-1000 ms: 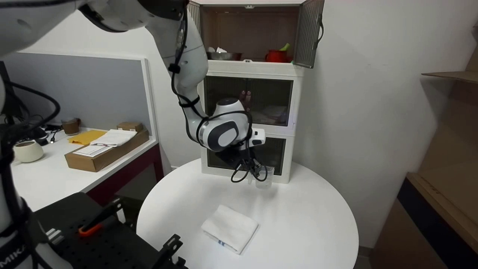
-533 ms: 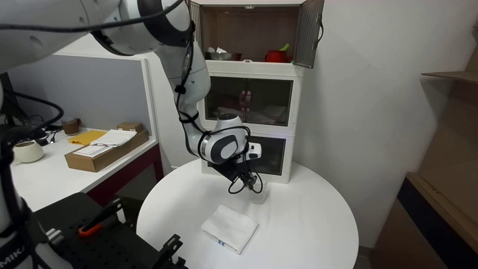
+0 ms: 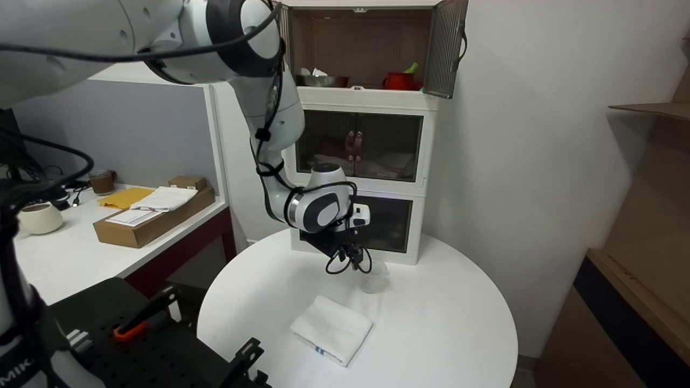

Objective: Remove the jug from the topmost shelf

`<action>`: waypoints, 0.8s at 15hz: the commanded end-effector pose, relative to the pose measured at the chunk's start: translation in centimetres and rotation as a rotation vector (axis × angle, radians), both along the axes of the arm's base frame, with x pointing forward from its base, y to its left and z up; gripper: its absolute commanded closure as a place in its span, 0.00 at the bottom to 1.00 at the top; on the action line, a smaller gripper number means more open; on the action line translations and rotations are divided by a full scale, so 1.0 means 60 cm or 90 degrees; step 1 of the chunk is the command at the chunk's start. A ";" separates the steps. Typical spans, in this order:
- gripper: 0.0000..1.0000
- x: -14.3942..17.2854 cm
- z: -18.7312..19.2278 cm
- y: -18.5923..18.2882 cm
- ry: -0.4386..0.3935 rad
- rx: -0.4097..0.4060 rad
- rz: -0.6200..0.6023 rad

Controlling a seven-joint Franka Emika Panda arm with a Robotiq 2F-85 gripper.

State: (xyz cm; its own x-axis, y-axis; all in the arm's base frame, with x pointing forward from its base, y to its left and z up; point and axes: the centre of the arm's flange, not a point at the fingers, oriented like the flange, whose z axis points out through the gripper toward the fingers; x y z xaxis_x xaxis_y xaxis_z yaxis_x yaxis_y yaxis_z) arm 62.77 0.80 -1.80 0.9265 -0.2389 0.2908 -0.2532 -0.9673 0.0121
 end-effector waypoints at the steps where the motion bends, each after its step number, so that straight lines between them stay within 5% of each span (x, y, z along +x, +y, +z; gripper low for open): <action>1: 0.06 0.001 0.089 -0.007 -0.027 0.044 0.007; 6: 0.00 -0.022 0.260 -0.008 -0.017 0.102 0.119; 12: 0.00 -0.074 0.463 0.017 0.055 0.084 0.285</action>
State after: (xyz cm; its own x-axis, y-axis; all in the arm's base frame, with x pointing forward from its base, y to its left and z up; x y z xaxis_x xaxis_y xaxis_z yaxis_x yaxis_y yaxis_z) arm 61.75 2.09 19.48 0.9663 0.0481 0.2529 0.0881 -0.9848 -0.1494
